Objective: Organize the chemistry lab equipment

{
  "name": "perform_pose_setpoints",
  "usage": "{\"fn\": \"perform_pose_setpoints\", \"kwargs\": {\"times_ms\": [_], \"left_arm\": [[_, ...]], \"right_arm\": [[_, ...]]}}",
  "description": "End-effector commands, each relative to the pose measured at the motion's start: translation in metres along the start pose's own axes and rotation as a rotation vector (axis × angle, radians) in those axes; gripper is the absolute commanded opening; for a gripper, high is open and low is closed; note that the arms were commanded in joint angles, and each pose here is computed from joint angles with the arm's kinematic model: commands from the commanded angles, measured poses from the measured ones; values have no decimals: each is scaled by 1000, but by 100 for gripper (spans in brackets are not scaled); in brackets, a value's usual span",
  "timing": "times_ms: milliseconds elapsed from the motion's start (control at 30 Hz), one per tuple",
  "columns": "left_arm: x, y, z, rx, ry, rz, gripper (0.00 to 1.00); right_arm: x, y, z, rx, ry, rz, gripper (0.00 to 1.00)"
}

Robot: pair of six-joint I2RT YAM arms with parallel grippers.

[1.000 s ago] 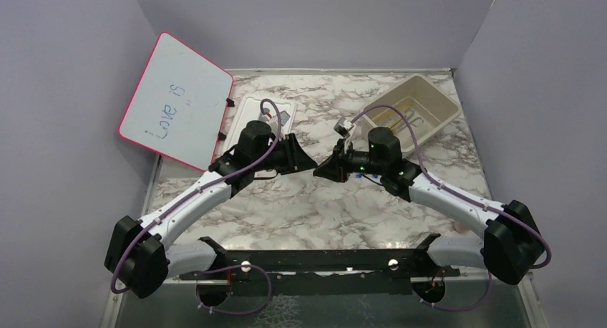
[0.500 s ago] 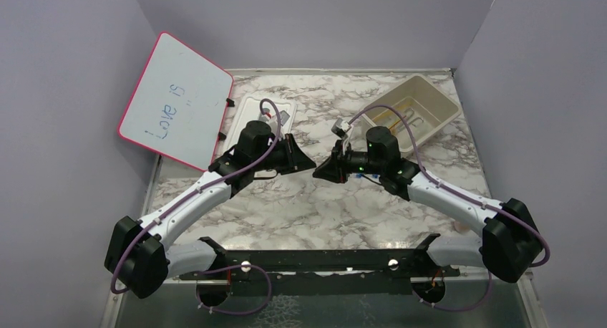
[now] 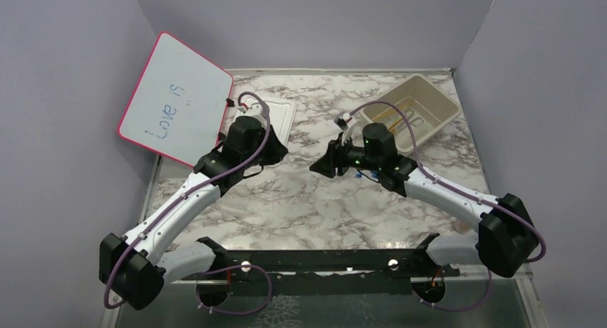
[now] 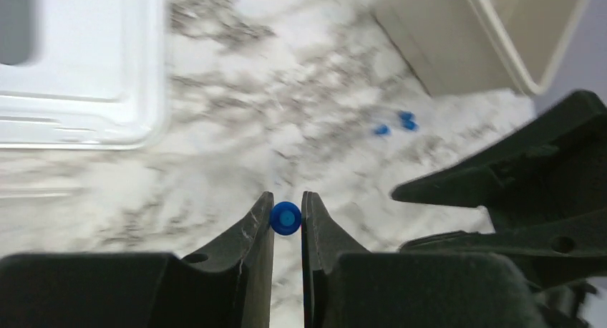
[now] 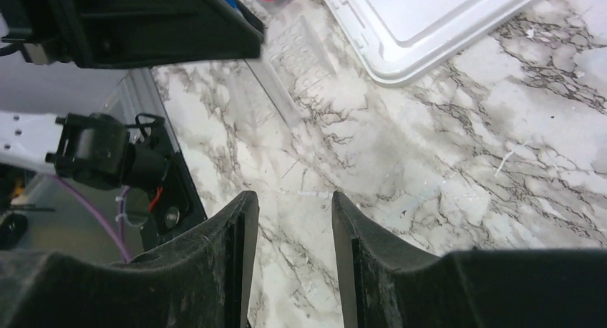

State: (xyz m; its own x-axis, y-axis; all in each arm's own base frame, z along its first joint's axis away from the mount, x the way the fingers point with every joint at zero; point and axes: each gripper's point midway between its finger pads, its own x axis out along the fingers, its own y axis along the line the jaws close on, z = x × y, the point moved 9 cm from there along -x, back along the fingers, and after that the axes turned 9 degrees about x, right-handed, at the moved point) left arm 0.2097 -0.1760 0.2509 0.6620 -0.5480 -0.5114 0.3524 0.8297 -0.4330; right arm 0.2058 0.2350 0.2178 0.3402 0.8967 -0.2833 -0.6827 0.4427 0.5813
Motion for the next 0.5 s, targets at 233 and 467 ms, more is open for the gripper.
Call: {"fn": "perform_pose_setpoints", "kwargs": {"times_ms": [233,467], "left_arm": [[-32,79,8,115,-143,615,11],[-13,94,-11,18,-193,678,11]], "right_arm": [[62,-24,-5,356,45,-348,46],[69,-32,-28,471,113,-380,45]]}}
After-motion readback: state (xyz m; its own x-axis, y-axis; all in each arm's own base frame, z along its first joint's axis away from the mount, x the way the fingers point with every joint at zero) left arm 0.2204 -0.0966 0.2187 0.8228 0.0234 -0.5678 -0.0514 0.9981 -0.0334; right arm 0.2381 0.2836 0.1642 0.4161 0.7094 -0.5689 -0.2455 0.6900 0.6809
